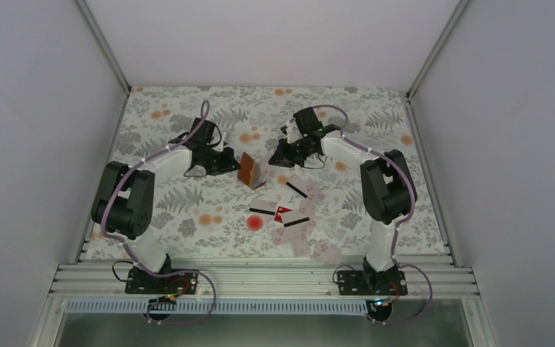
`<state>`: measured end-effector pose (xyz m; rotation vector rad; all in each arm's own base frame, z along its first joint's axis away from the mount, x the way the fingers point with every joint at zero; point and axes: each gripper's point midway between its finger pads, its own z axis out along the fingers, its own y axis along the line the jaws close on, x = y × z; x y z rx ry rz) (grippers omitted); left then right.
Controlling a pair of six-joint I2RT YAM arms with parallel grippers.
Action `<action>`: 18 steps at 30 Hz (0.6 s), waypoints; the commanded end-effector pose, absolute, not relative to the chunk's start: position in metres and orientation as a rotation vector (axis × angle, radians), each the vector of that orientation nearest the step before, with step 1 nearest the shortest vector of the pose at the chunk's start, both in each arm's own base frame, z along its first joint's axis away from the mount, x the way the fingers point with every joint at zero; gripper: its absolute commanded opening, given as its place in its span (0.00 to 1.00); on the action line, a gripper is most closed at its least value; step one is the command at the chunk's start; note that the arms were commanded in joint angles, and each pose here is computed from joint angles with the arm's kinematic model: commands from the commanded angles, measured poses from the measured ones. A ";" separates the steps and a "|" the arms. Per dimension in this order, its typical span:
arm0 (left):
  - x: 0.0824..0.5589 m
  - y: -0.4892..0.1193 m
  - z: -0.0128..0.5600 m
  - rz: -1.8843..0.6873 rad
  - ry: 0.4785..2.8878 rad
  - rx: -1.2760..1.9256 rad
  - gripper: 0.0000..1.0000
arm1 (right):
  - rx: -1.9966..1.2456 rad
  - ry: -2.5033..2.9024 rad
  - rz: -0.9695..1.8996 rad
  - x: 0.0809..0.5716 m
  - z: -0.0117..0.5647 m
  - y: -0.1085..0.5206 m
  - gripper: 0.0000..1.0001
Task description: Put the credit cards into the card holder
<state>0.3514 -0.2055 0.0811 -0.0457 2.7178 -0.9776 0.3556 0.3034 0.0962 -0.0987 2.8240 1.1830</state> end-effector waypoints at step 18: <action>0.350 -0.180 0.049 -0.803 2.827 -0.097 0.02 | -0.165 2.853 1.150 0.312 0.106 0.283 0.04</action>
